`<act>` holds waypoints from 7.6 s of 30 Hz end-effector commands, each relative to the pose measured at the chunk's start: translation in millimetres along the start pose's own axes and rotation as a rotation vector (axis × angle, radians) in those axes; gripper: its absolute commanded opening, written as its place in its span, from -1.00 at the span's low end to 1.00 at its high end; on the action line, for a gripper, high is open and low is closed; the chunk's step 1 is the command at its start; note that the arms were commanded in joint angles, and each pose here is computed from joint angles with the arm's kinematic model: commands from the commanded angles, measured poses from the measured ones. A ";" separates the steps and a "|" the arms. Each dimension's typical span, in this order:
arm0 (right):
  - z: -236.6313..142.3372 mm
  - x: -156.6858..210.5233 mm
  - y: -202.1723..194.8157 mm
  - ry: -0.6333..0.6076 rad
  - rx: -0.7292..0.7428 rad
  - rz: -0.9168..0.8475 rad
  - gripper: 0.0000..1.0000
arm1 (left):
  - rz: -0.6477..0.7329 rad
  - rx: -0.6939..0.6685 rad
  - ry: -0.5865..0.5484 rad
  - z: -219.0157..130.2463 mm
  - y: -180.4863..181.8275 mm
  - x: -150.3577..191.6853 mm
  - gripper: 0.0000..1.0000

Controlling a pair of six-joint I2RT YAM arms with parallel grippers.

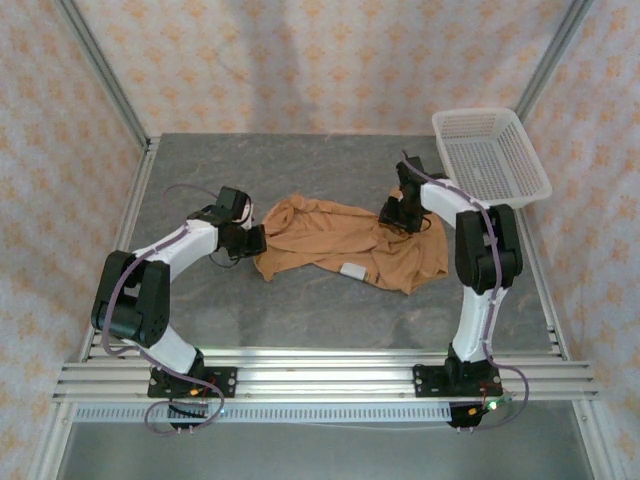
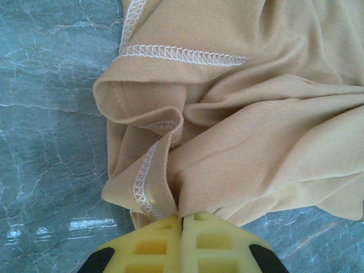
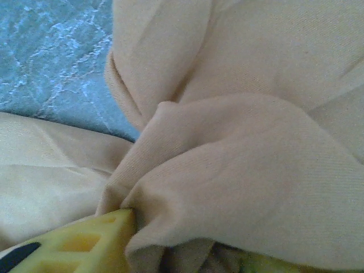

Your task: Fold the inside-out t-shirt

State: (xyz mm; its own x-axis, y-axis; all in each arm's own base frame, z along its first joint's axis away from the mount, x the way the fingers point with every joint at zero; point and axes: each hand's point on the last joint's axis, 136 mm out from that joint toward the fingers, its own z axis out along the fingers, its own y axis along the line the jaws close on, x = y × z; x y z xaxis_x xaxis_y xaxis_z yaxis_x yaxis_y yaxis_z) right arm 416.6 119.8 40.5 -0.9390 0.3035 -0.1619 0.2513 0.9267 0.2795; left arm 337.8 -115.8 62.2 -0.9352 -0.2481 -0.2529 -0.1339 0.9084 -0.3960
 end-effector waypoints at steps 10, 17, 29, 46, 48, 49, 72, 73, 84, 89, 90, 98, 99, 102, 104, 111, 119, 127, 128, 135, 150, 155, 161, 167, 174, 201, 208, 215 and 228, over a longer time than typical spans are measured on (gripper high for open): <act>-114.3 -29.1 15.9 -0.228 0.018 -0.025 -1.00 | 0.016 -0.024 -0.096 -32.5 -9.1 -21.5 -1.00; -230.3 -39.8 47.9 -0.447 -0.134 -0.048 -1.00 | -0.003 0.022 -0.280 -106.6 -29.6 -58.2 -1.00; -454.4 5.1 91.0 -0.805 -0.483 -0.182 -1.00 | -0.004 0.114 -0.799 -347.8 -72.4 -95.2 -1.00; -503.0 28.5 80.4 -0.911 -0.519 -0.171 -1.00 | 0.055 0.210 -0.978 -426.3 -93.1 -75.0 -1.00; -466.0 -0.7 84.3 -0.865 -0.457 -0.159 -1.00 | 0.032 0.192 -0.895 -377.2 -87.7 -96.9 -1.00; -442.6 -18.1 85.9 -0.835 -0.423 -0.147 -1.00 | 0.016 0.179 -0.841 -346.7 -83.7 -109.1 -1.00; -107.6 -49.4 32.4 -0.202 0.004 -0.002 -0.11 | -0.050 0.076 -0.306 -82.9 -52.0 -90.9 0.14; -97.3 -32.2 30.5 -0.161 -0.014 0.008 -0.14 | -0.050 0.098 -0.273 -71.6 -55.0 -77.7 0.14; -6.7 43.4 -16.3 0.008 0.109 0.056 -0.01 | -0.064 0.025 -0.060 19.7 -29.9 -48.2 0.14; 38.5 -2.2 -22.9 0.032 0.156 0.065 -0.03 | -0.113 -0.068 -0.073 47.6 -5.2 -96.0 0.12; 42.6 -15.8 -21.6 0.028 0.162 0.061 -0.03 | -0.120 -0.085 -0.086 48.7 -0.6 -106.2 0.12; 25.3 -116.0 36.4 -0.051 0.121 -0.057 0.00 | -0.104 -0.158 -0.233 7.9 9.9 -177.0 0.13; 16.2 -117.5 43.2 -0.062 0.116 -0.074 0.00 | -0.088 -0.155 -0.240 3.9 6.6 -181.3 0.13; -8.4 -108.1 63.6 -0.095 0.090 -0.126 0.04 | -0.055 -0.152 -0.232 0.3 1.2 -187.5 0.13; -23.4 -96.0 75.9 -0.115 0.059 -0.148 0.07 | -0.042 -0.176 -0.202 0.6 4.9 -182.9 0.13; -51.4 -53.3 87.4 -0.140 -0.011 -0.147 0.12 | -0.026 -0.292 -0.121 -4.5 28.5 -156.3 0.20; -57.3 -37.1 79.8 -0.120 -0.003 -0.143 0.13 | -0.074 -0.297 -0.061 17.5 38.3 -140.3 0.25; -18.5 5.9 56.3 -0.020 0.005 -0.084 0.13 | -0.114 -0.267 -0.057 40.3 36.1 -149.1 0.00; -10.4 14.5 50.4 0.001 0.009 -0.070 0.13 | -0.117 -0.265 -0.055 42.6 35.7 -150.7 -0.01; 15.7 51.6 9.7 0.061 0.098 -0.038 0.11 | -0.122 -0.257 -0.049 44.3 33.7 -158.6 -0.81; 39.3 101.5 -45.9 0.186 0.259 -0.069 -0.16 | -0.116 -0.353 -0.185 4.1 59.8 -265.5 -0.97; 32.9 102.6 -33.0 0.196 0.206 -0.092 -0.16 | -0.176 -0.246 -0.254 24.3 67.6 -298.4 -0.48; -12.2 74.9 18.2 0.074 0.020 -0.106 -0.04 | -0.162 -0.199 -0.346 -43.0 45.1 -296.9 0.10; -46.2 66.2 28.7 0.006 -0.016 -0.094 0.01 | -0.114 -0.288 -0.326 -101.8 39.7 -175.4 -0.05; -58.3 89.6 18.4 0.010 -0.046 -0.047 0.01 | 0.027 -0.313 -0.131 -57.8 10.2 -19.6 -0.02; -53.7 117.1 18.6 0.036 -0.073 -0.032 0.00 | -0.090 -0.526 -0.045 10.1 31.5 -2.4 -0.57; -30.6 116.0 -4.6 0.052 0.059 -0.024 -0.15 | -0.066 -0.547 -0.070 -12.8 32.6 -3.3 -1.00; 4.5 92.4 -55.8 0.082 0.252 0.065 -0.40 | -0.023 -0.512 -0.201 -62.9 30.9 -21.1 -1.00; -11.8 40.1 -38.7 0.045 0.215 0.065 -0.45 | -0.146 -0.330 -0.258 -65.3 60.3 -15.3 -1.00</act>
State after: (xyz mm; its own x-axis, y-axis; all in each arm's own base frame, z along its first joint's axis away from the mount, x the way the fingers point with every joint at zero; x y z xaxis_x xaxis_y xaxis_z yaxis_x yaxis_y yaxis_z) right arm 370.7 90.2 26.6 -0.9128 0.3892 -0.1237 0.3794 0.9202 0.0963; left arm 318.1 -24.7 108.3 -0.7920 -0.4147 -0.4480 -0.4199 0.9028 -0.0933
